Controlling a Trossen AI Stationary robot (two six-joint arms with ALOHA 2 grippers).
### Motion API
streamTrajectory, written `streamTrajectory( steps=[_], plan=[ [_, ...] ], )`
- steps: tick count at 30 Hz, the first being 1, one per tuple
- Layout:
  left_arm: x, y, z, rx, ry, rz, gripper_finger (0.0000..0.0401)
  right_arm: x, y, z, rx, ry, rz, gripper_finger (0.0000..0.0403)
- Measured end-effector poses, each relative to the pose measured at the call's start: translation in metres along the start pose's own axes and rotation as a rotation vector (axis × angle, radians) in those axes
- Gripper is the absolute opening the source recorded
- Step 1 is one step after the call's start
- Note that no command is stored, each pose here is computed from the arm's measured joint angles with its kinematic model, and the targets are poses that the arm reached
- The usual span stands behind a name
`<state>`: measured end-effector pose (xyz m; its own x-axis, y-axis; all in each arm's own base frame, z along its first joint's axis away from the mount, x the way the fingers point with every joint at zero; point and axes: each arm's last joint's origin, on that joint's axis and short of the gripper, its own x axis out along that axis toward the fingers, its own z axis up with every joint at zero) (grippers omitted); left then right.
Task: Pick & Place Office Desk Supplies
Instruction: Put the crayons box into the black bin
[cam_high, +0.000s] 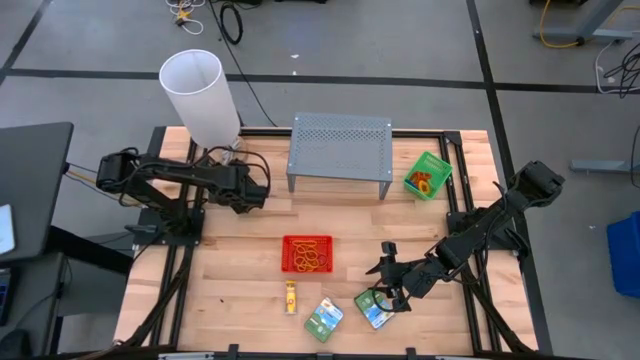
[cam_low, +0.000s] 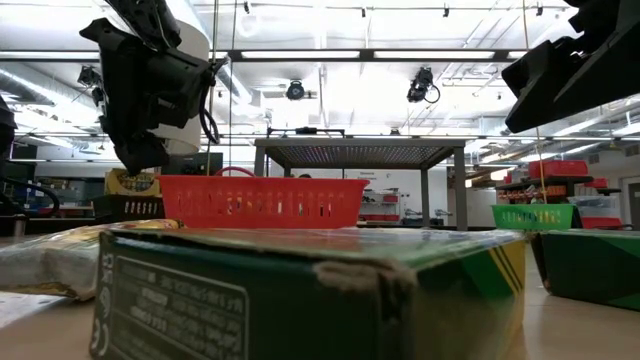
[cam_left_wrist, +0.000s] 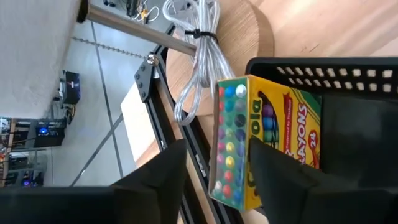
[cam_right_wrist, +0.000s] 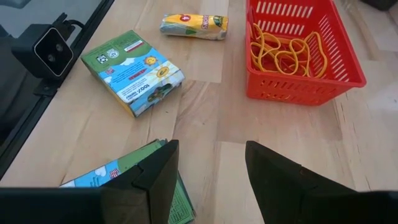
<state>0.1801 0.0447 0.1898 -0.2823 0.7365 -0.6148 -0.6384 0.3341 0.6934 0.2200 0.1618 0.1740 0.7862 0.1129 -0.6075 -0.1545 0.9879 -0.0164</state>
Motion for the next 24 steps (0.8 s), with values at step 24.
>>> streamTrajectory(
  steps=[24],
  plan=[
    [-0.088,-0.003,0.022,-0.05,-0.363,-0.176,0.0215,0.001,-0.002,0.001,0.047,0.018,0.042,0.0194]
  ],
)
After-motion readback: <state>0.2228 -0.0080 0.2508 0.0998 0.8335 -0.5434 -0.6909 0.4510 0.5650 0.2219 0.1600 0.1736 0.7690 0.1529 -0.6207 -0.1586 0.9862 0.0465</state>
